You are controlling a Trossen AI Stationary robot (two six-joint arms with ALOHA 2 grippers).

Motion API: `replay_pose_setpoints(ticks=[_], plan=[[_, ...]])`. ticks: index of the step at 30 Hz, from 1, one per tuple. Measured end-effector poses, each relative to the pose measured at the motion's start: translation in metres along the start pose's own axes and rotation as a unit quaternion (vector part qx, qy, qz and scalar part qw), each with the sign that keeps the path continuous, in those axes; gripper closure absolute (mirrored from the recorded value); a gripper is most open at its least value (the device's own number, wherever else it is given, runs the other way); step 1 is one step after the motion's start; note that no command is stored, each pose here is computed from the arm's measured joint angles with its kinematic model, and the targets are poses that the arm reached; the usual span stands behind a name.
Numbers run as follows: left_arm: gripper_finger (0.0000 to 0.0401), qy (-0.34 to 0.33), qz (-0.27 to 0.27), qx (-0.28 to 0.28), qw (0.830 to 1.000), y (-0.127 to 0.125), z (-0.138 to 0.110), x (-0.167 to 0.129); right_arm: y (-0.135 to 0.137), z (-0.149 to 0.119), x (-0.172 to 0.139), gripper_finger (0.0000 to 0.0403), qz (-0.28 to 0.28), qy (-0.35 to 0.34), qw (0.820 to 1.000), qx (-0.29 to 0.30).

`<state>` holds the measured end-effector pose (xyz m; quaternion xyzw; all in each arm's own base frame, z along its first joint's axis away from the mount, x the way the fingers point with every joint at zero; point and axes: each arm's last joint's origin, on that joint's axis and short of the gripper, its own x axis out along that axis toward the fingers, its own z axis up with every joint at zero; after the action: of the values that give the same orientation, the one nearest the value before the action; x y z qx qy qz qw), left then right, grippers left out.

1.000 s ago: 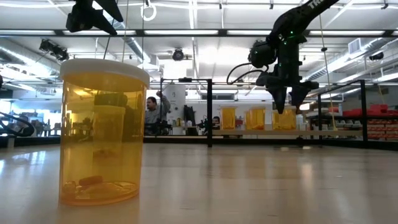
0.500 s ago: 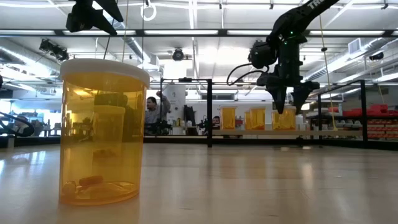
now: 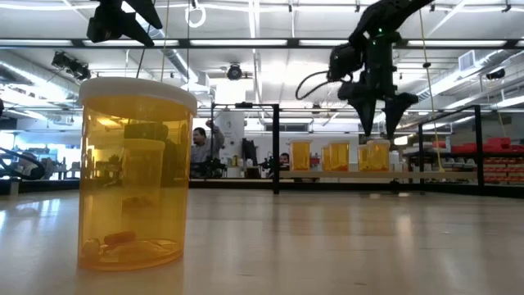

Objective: Pick and place medicine bottles onto shelf by color
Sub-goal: Put the orange pill bottle on the shelf

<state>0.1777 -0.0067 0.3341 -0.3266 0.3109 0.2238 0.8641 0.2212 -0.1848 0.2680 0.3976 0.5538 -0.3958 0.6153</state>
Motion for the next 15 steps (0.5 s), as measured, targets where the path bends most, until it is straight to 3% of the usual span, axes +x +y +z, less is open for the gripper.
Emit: replay_pose_setpoints(ticks=[8, 15], plan=[[0.0229, 0.000, 0.000, 0.000, 1.000, 0.000, 0.000, 0.000, 0.025, -0.009, -0.043, 0.0099, 0.019, -0.019, 0.999, -0.029], [0.0229, 0.000, 0.000, 0.008, 1.000, 0.000, 0.000, 0.000, 0.070, -0.036, -0.064, 0.0099, 0.058, -0.049, 0.995, -0.070]])
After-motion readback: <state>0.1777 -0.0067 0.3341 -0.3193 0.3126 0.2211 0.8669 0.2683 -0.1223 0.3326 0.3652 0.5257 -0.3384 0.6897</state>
